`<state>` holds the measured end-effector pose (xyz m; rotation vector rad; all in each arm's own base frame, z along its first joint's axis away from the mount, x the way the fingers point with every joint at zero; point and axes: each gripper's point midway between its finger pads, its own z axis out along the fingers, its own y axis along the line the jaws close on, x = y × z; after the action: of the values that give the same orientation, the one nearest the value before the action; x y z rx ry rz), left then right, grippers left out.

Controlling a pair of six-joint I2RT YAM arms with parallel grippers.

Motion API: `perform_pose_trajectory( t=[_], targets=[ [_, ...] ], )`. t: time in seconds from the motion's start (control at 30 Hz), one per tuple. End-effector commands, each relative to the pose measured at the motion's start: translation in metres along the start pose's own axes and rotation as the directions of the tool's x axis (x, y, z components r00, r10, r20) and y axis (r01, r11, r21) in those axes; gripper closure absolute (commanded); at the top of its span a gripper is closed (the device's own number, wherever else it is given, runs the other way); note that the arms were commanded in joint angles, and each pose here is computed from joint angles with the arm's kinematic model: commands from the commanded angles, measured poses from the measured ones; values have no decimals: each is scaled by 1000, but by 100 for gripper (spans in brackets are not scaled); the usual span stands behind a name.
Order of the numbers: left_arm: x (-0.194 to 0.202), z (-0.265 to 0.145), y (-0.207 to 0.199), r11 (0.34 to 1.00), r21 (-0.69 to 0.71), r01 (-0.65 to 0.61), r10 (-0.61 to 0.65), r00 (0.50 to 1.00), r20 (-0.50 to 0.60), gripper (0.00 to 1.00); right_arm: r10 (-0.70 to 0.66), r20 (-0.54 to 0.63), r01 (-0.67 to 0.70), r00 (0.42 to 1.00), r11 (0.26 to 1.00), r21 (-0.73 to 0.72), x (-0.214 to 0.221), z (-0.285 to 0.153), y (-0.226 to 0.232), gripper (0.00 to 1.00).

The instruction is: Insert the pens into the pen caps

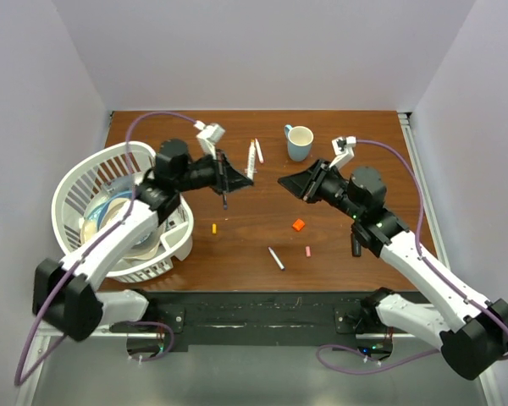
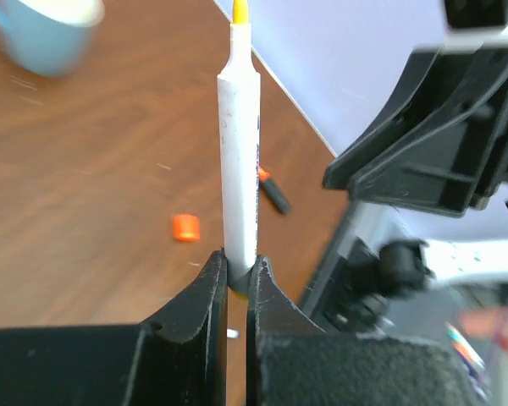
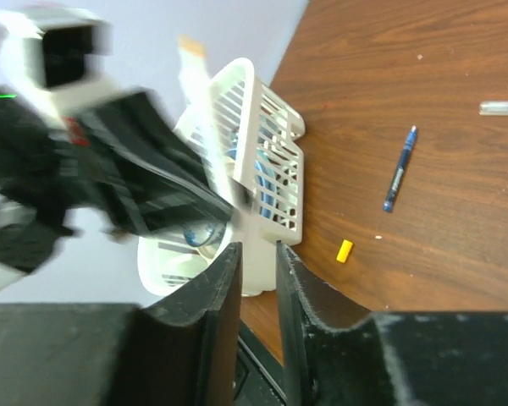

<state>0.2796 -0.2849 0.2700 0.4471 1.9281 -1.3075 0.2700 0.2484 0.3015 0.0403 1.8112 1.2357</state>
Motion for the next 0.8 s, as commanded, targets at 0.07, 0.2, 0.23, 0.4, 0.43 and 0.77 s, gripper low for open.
perform_pose_trajectory(
  t=[0.07, 0.2, 0.23, 0.4, 0.43, 0.77],
  targets=[
    [-51, -81, 4, 916, -344, -206, 267, 953, 141, 100, 19, -116, 1, 993, 986, 169, 33, 34, -37, 66],
    [-40, -113, 7, 864, -447, -230, 323, 936, 142, 100, 50, -214, 17, 976, 954, 299, 79, 63, -56, 62],
    [-33, -118, 11, 855, -461, -238, 331, 934, 133, 100, 45, -212, 28, 976, 944, 329, 81, 71, -58, 61],
    [-20, -153, 11, 799, -540, -263, 408, 898, 166, 100, 52, -383, 121, 922, 902, 415, 157, 111, -71, 60],
    [-14, -156, 17, 788, -558, -259, 410, 898, 162, 100, 47, -392, 130, 919, 901, 413, 159, 120, -66, 60],
    [-7, -206, 15, 734, -655, -180, 495, 802, 334, 100, -14, -496, 285, 868, 832, 476, 214, 152, -82, 60]
  ],
)
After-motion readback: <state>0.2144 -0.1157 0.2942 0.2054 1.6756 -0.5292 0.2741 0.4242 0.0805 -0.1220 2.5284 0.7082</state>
